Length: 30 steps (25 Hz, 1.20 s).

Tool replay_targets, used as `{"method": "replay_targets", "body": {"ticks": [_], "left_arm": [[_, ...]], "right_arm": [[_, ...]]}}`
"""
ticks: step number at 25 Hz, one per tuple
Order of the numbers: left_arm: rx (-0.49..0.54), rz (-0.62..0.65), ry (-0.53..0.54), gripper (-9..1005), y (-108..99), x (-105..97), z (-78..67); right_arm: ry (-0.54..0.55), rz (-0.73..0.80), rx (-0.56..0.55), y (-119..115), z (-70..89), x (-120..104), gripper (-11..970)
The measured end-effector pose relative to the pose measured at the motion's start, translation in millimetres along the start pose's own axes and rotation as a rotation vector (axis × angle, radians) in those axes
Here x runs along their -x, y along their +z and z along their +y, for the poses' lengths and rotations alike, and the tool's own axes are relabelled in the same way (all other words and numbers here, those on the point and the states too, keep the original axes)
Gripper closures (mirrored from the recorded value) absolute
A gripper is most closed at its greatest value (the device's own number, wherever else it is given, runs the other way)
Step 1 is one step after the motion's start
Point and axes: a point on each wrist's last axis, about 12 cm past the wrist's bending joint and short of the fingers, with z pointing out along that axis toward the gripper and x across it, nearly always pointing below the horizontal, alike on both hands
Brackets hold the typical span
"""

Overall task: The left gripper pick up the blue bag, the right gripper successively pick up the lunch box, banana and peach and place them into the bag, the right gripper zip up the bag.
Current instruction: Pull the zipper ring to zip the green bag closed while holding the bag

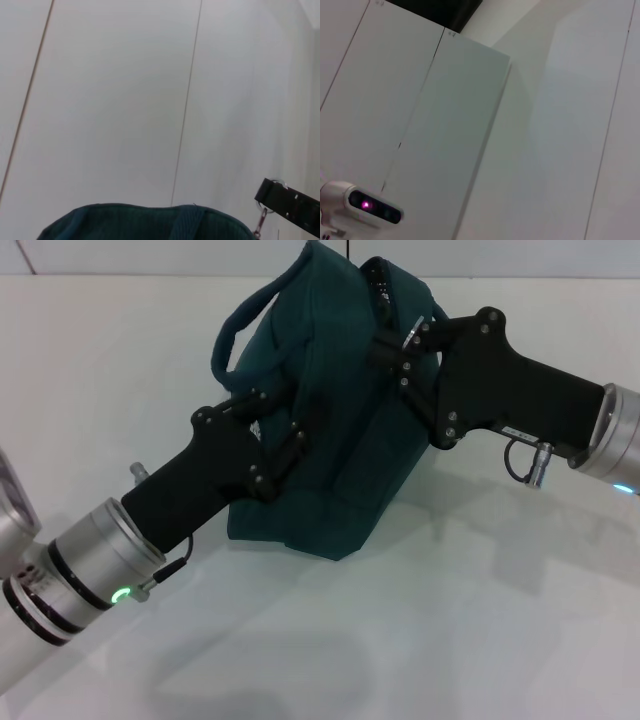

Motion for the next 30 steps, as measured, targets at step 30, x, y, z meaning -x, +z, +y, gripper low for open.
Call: {"method": "replay_targets", "body": {"ticks": [30], "left_arm": [[-0.038, 0.038, 0.225, 939, -30, 8, 7.9]], "right_arm": [[0.201, -0.023, -0.313, -27, -20.9, -9, 934]]}}
